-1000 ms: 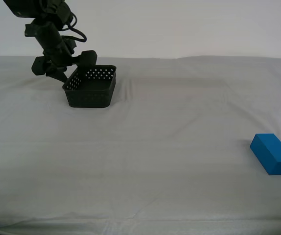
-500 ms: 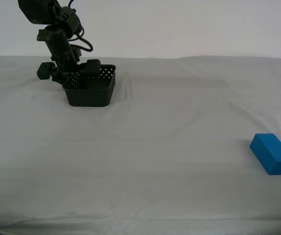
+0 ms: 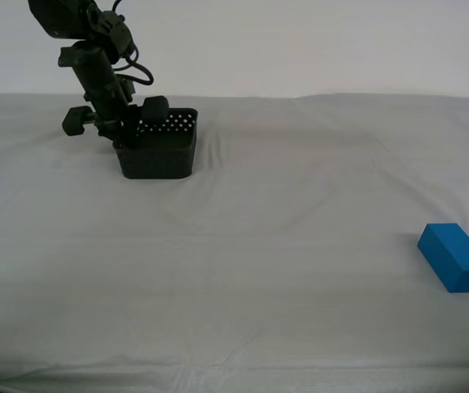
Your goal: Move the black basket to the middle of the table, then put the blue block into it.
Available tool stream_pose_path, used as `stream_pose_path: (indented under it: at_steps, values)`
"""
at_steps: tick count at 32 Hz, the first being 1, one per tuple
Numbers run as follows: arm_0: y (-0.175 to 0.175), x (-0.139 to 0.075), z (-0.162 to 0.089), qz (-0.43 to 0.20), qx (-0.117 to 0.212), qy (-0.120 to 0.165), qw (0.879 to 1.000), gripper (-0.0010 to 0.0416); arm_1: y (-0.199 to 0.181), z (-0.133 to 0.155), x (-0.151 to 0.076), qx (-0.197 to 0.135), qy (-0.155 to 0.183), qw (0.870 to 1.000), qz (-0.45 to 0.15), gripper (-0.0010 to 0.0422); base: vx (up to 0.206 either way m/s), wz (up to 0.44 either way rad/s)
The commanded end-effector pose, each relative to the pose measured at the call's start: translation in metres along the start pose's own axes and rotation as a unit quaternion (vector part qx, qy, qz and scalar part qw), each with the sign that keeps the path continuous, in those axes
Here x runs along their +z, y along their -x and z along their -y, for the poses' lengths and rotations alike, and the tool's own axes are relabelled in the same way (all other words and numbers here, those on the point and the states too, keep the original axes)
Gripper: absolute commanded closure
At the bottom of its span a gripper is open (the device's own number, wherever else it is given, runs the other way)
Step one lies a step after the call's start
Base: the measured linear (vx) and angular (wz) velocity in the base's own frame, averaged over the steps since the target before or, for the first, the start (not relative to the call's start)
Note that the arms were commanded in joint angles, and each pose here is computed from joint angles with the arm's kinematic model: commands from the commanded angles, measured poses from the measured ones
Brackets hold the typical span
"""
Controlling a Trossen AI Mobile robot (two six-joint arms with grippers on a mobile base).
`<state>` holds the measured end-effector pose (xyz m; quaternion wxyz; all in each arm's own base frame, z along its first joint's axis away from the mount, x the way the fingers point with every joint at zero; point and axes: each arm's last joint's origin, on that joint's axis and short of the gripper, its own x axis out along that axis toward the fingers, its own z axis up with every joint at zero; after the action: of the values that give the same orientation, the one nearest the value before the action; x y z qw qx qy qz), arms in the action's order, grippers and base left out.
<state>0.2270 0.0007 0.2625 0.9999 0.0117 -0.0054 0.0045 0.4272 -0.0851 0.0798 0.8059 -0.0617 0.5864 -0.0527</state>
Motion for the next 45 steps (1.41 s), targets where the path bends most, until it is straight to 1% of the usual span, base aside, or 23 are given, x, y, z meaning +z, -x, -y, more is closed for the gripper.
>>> stream_pose_path:
  at_steps: [1, 3, 6, 8, 10, 12, 14, 15, 16, 19, 22, 25, 27, 30, 32, 34, 37, 40, 43, 45]
  values:
    - [0.000, 0.001, 0.000, 0.002, 0.000, -0.001, 1.000, 0.0405, 0.011, 0.004, 0.003, -0.017, 0.002, 1.000, 0.005, 0.0413, 0.000, 0.000]
    - [0.000, 0.001, 0.000, 0.002, 0.000, -0.001, 1.000, 0.0405, 0.026, 0.009, 0.006, -0.036, -0.001, 0.999, 0.012, 0.0413, 0.000, 0.000]
    - [0.000, 0.001, 0.000, 0.002, 0.000, -0.001, 1.000, 0.0406, 0.045, 0.021, 0.006, -0.049, -0.013, 0.999, 0.015, 0.0413, 0.000, 0.000]
    - [0.000, 0.001, 0.000, 0.002, 0.000, -0.001, 1.000, 0.0405, 0.061, 0.036, 0.006, -0.059, -0.030, 0.997, 0.031, 0.0413, 0.000, 0.000]
    - [0.000, 0.001, 0.000, 0.002, 0.000, -0.001, 1.000, 0.0406, 0.070, 0.046, 0.005, -0.065, -0.040, 0.996, 0.039, 0.0413, 0.000, 0.000]
    - [0.000, 0.001, 0.000, 0.002, 0.000, -0.001, 1.000, 0.0405, 0.081, 0.064, 0.000, -0.075, -0.054, 0.995, 0.044, 0.0412, 0.000, 0.000]
    - [0.000, 0.001, 0.000, 0.002, 0.000, -0.001, 1.000, 0.0406, 0.086, 0.083, -0.006, -0.085, -0.068, 0.993, 0.042, 0.0413, 0.000, 0.000]
    - [0.000, 0.001, 0.000, 0.002, 0.000, -0.001, 1.000, 0.0405, 0.087, 0.088, -0.009, -0.087, -0.072, 0.993, 0.041, 0.0412, 0.000, 0.000]
    - [0.000, 0.001, 0.000, 0.002, 0.000, -0.001, 1.000, 0.0405, 0.087, 0.106, -0.017, -0.095, -0.085, 0.991, 0.032, 0.0413, 0.000, 0.000]
    - [0.000, 0.001, 0.000, 0.002, 0.000, -0.001, 1.000, 0.0405, 0.084, 0.135, -0.033, -0.106, -0.117, 0.987, 0.019, 0.0412, 0.000, 0.000]
    - [0.000, 0.001, 0.000, 0.002, 0.000, -0.001, 1.000, 0.0405, 0.083, 0.159, -0.049, -0.116, -0.145, 0.982, 0.019, 0.0412, 0.000, 0.000]
    - [0.000, 0.001, 0.000, 0.002, 0.000, -0.001, 1.000, 0.0405, 0.083, 0.172, -0.058, -0.123, -0.153, 0.980, 0.016, 0.0412, 0.000, 0.000]
    - [0.000, 0.001, 0.000, 0.002, 0.000, -0.001, 1.000, 0.0405, 0.081, 0.175, -0.063, -0.124, -0.154, 0.980, 0.009, 0.0412, 0.000, 0.000]
    - [0.000, 0.001, 0.000, 0.002, 0.000, -0.001, 1.000, 0.0405, 0.075, 0.172, -0.070, -0.120, -0.155, 0.980, -0.002, 0.0412, 0.000, 0.000]
    - [0.000, 0.001, 0.000, 0.002, 0.000, -0.001, 1.000, 0.0406, 0.067, 0.167, -0.078, -0.115, -0.151, 0.982, -0.013, 0.0412, 0.000, 0.000]
    - [0.000, 0.001, 0.000, 0.002, 0.000, -0.001, 1.000, 0.0405, 0.061, 0.162, -0.085, -0.109, -0.154, 0.982, -0.023, 0.0412, 0.000, 0.000]
    - [0.000, 0.001, 0.000, 0.002, 0.000, -0.002, 1.000, 0.0405, 0.057, 0.158, -0.090, -0.105, -0.155, 0.982, -0.031, 0.0392, 0.000, 0.000]
    - [0.000, 0.000, 0.000, 0.002, 0.000, -0.001, 1.000, 0.0405, 0.057, 0.158, -0.090, -0.107, -0.161, 0.981, -0.030, 0.0340, 0.000, 0.000]
    - [0.000, 0.001, 0.000, 0.002, 0.000, -0.001, 1.000, 0.0405, 0.057, 0.158, -0.089, -0.108, -0.161, 0.981, -0.027, 0.0260, 0.000, 0.000]
    - [0.000, 0.000, 0.000, 0.001, 0.000, -0.001, 1.000, 0.0406, 0.057, 0.158, -0.088, -0.102, -0.157, 0.982, -0.020, 0.0216, 0.000, 0.000]
